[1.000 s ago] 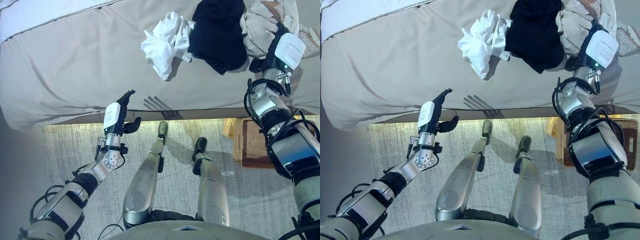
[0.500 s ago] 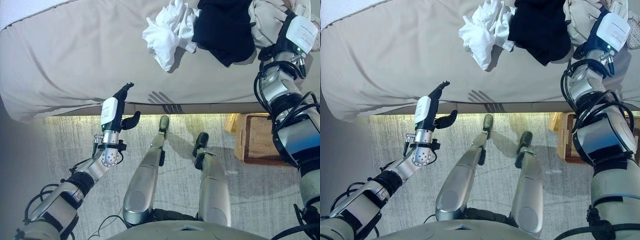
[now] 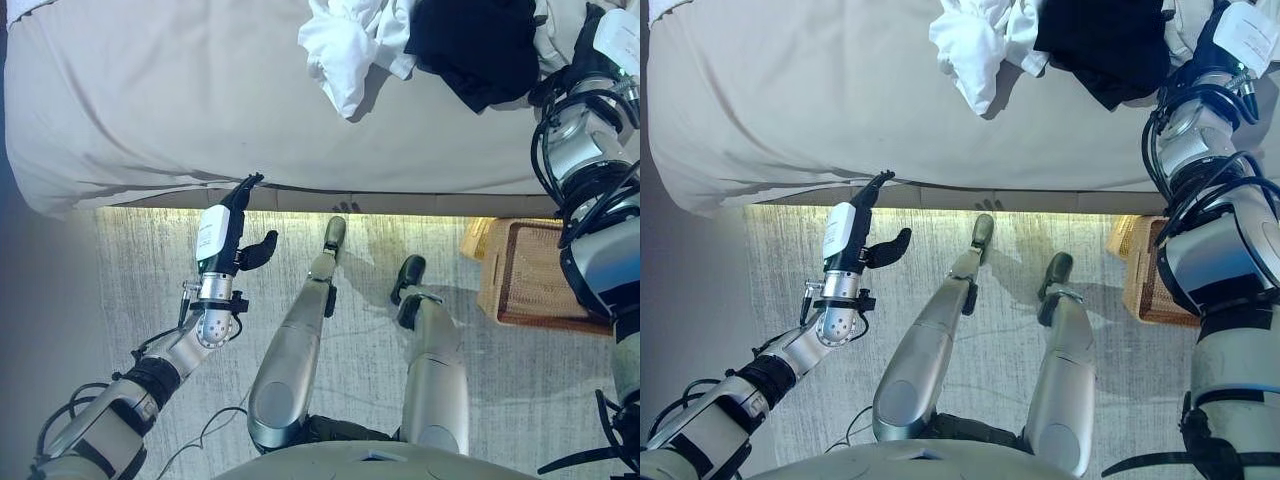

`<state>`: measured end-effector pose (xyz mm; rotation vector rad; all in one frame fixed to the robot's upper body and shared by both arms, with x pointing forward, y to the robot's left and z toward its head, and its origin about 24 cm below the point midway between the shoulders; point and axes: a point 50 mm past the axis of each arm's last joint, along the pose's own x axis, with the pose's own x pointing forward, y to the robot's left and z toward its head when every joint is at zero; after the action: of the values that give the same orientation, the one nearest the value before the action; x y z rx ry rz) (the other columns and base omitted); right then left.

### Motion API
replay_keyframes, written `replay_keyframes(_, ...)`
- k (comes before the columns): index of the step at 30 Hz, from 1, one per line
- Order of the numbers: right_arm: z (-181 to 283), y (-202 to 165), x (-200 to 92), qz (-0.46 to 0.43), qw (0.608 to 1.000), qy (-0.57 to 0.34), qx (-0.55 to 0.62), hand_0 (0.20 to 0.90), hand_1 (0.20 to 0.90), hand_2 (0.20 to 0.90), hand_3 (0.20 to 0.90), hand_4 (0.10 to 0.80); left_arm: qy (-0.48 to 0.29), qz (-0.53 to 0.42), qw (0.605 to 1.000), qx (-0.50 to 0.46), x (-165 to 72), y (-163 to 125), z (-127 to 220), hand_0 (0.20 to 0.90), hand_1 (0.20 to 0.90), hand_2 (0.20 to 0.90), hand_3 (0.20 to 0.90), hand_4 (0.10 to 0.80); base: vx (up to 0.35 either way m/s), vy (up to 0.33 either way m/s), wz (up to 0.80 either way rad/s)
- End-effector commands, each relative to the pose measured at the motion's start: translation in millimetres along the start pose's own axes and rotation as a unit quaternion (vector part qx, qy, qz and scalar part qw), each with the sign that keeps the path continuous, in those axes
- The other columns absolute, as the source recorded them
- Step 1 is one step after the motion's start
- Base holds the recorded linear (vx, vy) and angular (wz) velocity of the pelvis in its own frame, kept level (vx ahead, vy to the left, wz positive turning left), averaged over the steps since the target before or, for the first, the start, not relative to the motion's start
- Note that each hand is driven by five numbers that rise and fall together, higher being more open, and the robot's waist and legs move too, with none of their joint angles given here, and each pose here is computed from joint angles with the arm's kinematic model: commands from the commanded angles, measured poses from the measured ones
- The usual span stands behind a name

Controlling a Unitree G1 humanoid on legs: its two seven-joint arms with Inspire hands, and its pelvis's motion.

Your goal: Pick up the clothes from the bed and place them into the basket

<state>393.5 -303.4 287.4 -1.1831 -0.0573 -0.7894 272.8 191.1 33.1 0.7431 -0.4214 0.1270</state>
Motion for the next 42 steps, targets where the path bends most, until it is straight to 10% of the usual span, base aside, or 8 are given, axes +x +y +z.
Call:
replay_keyframes(1,-10.3,-80.2,25.0,-0.094,0.995,0.011,-0.039,0.900,0.900,0.900,0.900,0.800,-0.050,0.069,0.996,-0.032,7.0,19.0,15.5,0.900,0.900,0.900,0.900,0.800,0.030,-0.024,-0.04)
replay_keyframes(10,-14.1,-99.4,28.4,-0.114,0.991,0.028,-0.062,0.900,0.900,0.900,0.900,0.800,-0.054,0.073,0.995,-0.034,0.0,27.5,13.5,0.900,0.900,0.900,0.900,0.800,-0.001,-0.007,-0.02)
replay_keyframes(12,-14.5,-101.6,28.7,-0.117,0.990,0.029,-0.070,0.695,0.695,0.695,0.661,0.561,-0.055,0.074,0.995,-0.034,0.0,27.7,13.8,0.900,0.900,0.900,0.900,0.800,0.000,0.000,0.00)
replay_keyframes(13,-16.3,-107.4,29.5,-0.124,0.989,0.035,-0.077,0.300,0.300,0.300,0.200,0.100,-0.056,0.074,0.995,-0.035,0.2,28.4,14.9,0.900,0.900,0.900,0.900,0.800,0.000,0.000,0.00)
replay_keyframes(42,-9.1,-109.6,30.7,-0.102,0.994,-0.035,-0.003,0.300,0.300,0.300,0.200,0.100,-0.049,0.064,0.997,-0.021,-2.1,50.3,3.5,0.900,0.900,0.900,0.900,0.800,-0.008,-0.008,-0.01)
